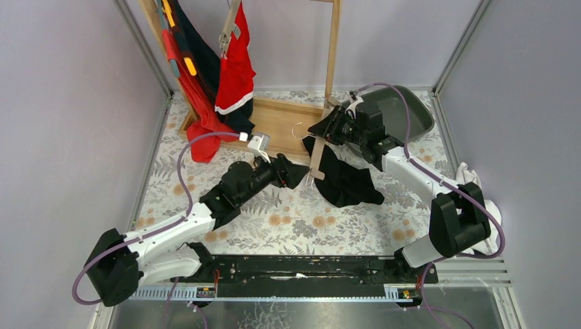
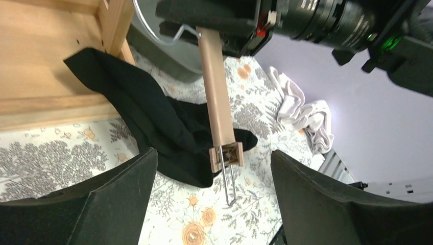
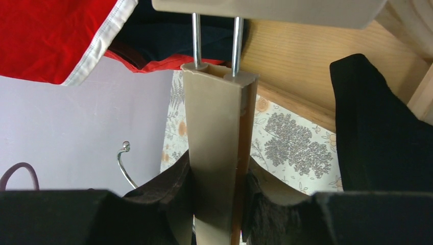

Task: Clip the underwear to the hanger
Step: Open the clamp at the hanger.

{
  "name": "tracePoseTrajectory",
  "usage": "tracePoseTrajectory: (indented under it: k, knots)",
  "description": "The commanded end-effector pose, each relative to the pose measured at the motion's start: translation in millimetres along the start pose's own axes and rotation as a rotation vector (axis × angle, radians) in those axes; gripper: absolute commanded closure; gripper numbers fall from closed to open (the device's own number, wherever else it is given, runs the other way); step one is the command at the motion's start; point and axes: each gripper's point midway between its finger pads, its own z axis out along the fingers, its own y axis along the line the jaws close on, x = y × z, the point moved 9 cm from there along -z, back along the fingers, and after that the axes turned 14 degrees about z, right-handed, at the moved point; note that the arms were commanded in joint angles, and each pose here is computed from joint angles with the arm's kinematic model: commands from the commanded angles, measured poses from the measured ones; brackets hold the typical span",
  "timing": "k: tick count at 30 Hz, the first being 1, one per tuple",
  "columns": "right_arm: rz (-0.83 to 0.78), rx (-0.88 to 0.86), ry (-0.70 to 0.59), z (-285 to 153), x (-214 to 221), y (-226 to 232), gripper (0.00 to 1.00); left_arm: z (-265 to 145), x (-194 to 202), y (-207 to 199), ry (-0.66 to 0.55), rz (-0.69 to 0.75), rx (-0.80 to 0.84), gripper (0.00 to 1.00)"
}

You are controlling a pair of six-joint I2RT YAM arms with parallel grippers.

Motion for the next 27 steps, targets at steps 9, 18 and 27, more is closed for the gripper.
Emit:
tracePoseTrajectory:
  k: [9, 18, 27]
  knots:
    - [-0.103, 0.020, -0.055, 17, -11, 1, 1.00, 4, 21, -1, 0.029, -0.123, 0.073, 0.23]
    - [-0.027, -0.009, -0.064, 25, -10, 1, 1.00, 12, 34, 8, 0.018, -0.119, 0.033, 0.25]
    - [-0.048, -0.043, -0.044, 21, -8, 6, 1.00, 14, 37, 20, 0.013, -0.105, -0.018, 0.25]
